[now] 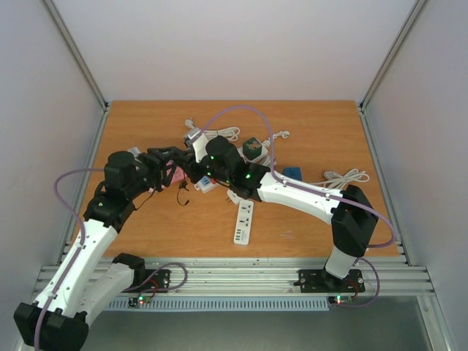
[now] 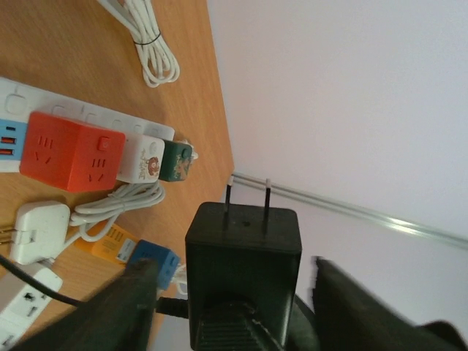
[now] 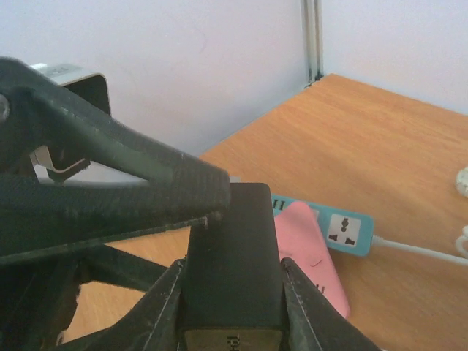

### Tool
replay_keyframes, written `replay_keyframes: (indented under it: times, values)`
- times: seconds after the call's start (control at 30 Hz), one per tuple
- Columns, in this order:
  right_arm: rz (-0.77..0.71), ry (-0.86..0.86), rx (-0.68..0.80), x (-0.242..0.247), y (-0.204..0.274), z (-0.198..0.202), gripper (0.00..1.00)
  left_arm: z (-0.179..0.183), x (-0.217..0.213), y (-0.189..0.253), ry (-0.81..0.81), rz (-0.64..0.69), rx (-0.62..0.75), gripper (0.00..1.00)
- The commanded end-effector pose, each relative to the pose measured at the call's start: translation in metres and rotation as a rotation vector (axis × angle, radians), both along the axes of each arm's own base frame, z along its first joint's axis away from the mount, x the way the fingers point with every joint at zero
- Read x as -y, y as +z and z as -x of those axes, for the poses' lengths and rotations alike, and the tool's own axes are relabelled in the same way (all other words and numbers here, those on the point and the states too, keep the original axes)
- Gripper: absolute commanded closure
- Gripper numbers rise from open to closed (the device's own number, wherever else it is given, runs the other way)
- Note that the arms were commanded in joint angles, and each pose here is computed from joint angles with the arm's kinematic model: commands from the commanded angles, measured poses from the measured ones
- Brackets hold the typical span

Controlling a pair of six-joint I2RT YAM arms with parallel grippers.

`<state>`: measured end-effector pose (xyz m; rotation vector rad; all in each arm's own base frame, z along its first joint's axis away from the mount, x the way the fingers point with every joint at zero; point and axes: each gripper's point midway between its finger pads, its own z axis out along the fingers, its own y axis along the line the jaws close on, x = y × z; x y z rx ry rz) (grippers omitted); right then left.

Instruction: Insert the plug

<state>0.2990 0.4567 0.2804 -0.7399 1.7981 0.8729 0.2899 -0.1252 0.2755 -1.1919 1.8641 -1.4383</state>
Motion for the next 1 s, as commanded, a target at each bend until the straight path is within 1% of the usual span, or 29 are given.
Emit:
replay_keyframes:
  times: [0.0,0.03,0.1,0.13,0.17,0.23,0.27,0.33,0.37,0.43,0.5,0.53,0.63,0.77,0.9,0.97]
  values:
    - [0.014,0.031,0.146,0.000,0.023,-0.007,0.91,-0.001,-0.007,0.011,0.010,-0.082,0.068,0.30]
    - [0.035,0.069,0.172,0.001,0.022,-0.005,0.93,0.000,-0.011,0.010,0.000,-0.158,0.082,0.25]
    - [0.085,0.162,0.210,0.003,0.019,-0.003,0.97,0.005,-0.024,0.002,0.009,-0.304,0.061,0.20]
    - [0.124,0.214,0.237,0.005,0.015,-0.002,0.98,0.008,-0.034,0.002,0.015,-0.409,0.081,0.17]
    - [0.162,0.262,0.246,0.007,0.010,-0.002,0.99,0.012,-0.050,0.002,0.064,-0.502,0.070,0.15]
    - [0.230,0.368,0.277,0.008,0.001,-0.002,0.99,0.018,-0.074,0.012,0.121,-0.673,0.089,0.13]
    - [0.261,0.412,0.292,0.008,-0.003,-0.003,0.99,0.022,-0.084,0.018,0.123,-0.777,0.099,0.13]
    - [0.314,0.494,0.352,0.004,-0.001,-0.006,0.99,0.023,-0.096,0.036,0.124,-0.908,0.123,0.12]
    - [0.340,0.528,0.377,0.002,-0.003,-0.007,0.99,0.021,-0.097,0.045,0.092,-0.981,0.147,0.13]
    - [0.375,0.594,0.415,-0.003,-0.002,-0.007,0.98,0.017,-0.100,0.055,0.055,-1.088,0.158,0.14]
    - [0.405,0.660,0.430,-0.007,-0.007,-0.004,0.97,0.010,-0.108,0.061,0.051,-1.192,0.154,0.14]
    - [0.420,0.676,0.460,-0.009,-0.010,-0.007,0.97,0.007,-0.113,0.062,0.049,-1.231,0.144,0.14]
    - [0.524,0.686,0.528,-0.016,-0.030,-0.025,0.97,-0.006,-0.124,0.060,0.032,-1.226,0.103,0.16]
    - [0.737,0.643,0.589,-0.018,-0.066,-0.060,0.97,-0.027,-0.147,0.050,0.049,-1.109,0.041,0.19]
    - [0.900,0.569,0.655,-0.014,-0.089,-0.087,0.97,-0.052,-0.158,0.042,0.045,-0.969,0.019,0.21]
    - [0.957,0.571,0.666,-0.015,-0.100,-0.088,0.96,-0.065,-0.158,0.033,0.021,-0.923,0.001,0.20]
